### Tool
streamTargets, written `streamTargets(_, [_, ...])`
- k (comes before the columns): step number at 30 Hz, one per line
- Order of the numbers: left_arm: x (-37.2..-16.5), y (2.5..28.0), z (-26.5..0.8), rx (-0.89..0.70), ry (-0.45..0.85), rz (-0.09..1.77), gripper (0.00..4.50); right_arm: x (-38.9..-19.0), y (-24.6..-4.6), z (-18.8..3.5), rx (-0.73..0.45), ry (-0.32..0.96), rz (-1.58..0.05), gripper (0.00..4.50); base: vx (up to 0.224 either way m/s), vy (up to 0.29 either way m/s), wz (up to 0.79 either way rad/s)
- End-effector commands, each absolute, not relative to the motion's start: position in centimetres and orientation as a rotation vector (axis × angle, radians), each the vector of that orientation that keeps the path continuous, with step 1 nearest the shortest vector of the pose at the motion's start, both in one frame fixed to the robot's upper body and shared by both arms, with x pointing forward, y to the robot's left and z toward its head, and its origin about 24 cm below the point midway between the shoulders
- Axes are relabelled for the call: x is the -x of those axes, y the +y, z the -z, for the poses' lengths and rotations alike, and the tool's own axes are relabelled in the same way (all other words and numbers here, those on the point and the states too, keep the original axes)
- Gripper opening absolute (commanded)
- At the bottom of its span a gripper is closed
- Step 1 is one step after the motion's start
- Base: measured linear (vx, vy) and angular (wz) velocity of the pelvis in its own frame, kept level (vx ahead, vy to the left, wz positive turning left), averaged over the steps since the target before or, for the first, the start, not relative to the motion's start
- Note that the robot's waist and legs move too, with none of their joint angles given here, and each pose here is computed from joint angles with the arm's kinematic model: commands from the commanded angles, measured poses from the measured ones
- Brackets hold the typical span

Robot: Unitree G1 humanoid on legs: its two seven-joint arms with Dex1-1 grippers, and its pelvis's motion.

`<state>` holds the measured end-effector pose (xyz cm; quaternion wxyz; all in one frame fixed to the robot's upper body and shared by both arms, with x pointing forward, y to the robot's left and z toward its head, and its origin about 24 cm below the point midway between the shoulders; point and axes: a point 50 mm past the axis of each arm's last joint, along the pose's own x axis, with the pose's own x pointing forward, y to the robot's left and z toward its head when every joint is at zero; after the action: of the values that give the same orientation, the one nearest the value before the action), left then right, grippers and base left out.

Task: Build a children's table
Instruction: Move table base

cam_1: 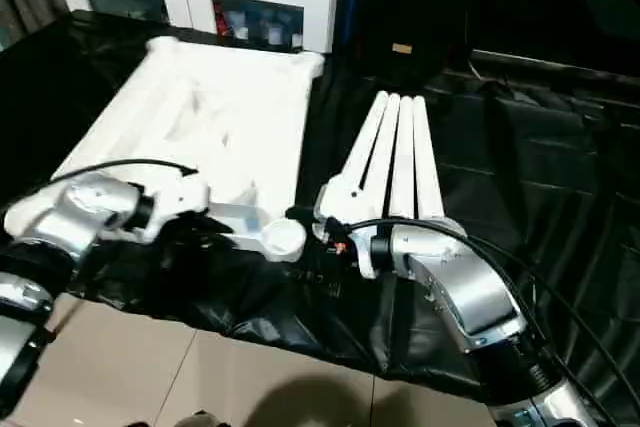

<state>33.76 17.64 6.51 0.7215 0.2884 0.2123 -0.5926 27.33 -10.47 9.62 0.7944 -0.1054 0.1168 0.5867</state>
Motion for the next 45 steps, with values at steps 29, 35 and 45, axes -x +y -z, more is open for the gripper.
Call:
streamTargets(29, [-31.0,23.0,-9.9,-0.575,0.247,1.123,1.53,-31.7,-9.6,-10.8,-0.025,0.282,-0.89,4.5,0.0,0.0,0.0])
streamTargets(35, [-30.6,22.4,-10.9,-0.534,0.204,1.047,1.97,-34.5,-9.2,-10.1,-0.097,0.329,-0.65,4.5,0.0,0.0,0.0])
streamTargets(45, [-29.3,19.8,-11.8,-0.483,0.169,1.068,2.81,-37.8,-9.3,-8.7,-0.062,0.415,-0.31,4.5,0.0,0.0,0.0])
